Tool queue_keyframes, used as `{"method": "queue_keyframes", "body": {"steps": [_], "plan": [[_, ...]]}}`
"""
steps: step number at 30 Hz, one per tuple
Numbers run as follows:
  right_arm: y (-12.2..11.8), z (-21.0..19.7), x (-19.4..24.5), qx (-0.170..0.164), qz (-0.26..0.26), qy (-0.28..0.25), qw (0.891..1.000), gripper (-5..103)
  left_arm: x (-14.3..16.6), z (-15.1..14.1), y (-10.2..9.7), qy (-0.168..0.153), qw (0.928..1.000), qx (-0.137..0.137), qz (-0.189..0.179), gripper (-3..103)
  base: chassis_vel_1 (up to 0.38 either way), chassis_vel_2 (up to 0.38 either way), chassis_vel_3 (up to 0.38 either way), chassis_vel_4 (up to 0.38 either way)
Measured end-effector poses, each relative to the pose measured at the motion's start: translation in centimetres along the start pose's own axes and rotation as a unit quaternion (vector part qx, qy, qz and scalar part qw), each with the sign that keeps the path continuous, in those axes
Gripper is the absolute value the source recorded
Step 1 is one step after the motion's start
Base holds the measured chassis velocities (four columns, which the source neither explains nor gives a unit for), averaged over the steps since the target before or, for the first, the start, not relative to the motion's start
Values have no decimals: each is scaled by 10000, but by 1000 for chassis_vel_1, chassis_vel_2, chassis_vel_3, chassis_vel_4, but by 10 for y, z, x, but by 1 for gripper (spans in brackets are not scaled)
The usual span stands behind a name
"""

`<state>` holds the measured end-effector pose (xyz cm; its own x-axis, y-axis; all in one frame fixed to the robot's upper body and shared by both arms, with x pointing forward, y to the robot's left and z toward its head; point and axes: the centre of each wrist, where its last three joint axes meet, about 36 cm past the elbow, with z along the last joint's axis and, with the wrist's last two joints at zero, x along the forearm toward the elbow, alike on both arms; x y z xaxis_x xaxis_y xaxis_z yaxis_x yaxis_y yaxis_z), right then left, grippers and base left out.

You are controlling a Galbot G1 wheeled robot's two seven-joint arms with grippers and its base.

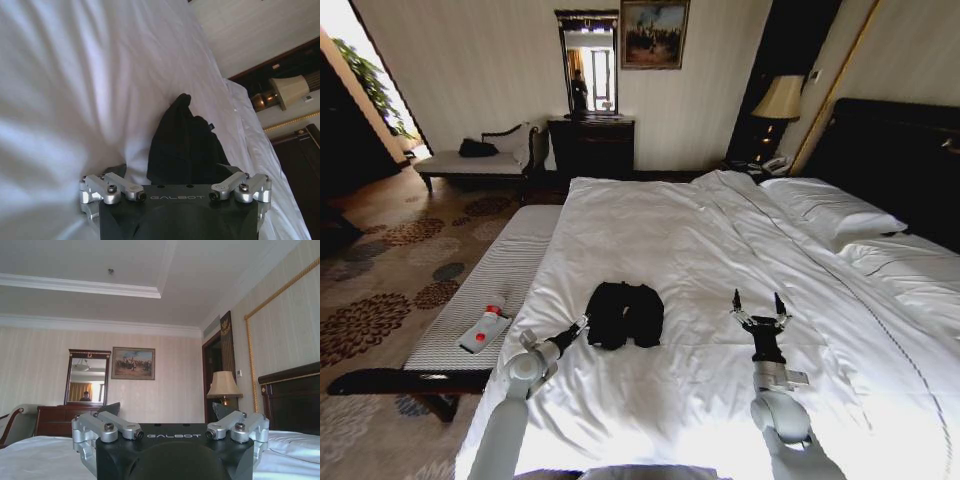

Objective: Fold the clothes on the bed.

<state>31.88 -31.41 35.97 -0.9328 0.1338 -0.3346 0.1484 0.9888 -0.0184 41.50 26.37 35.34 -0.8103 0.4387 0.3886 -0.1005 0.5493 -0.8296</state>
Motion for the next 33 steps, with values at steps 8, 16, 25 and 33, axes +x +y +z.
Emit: {"method": "queue_keyframes", "body": {"steps": [8, 16, 25, 33], "plan": [[-1, 5, 3, 71, 0, 71, 9999, 100, -9, -5, -4, -188, 9997, -87, 113, 95, 0, 0, 0, 0], [0, 8, 1, 84, 3, 85, 9999, 100, -16, -3, 3, -187, 9998, -96, 65, 71, 0, 0, 0, 0], [-1, 9, 2, 99, 13, 109, 9999, 100, -12, -7, 1, -367, 9992, -113, 85, 44, 0, 0, 0, 0], [0, 9, 2, 100, 5, 106, 9999, 100, -4, -9, 5, -447, 9989, -122, 42, 11, 0, 0, 0, 0]]}}
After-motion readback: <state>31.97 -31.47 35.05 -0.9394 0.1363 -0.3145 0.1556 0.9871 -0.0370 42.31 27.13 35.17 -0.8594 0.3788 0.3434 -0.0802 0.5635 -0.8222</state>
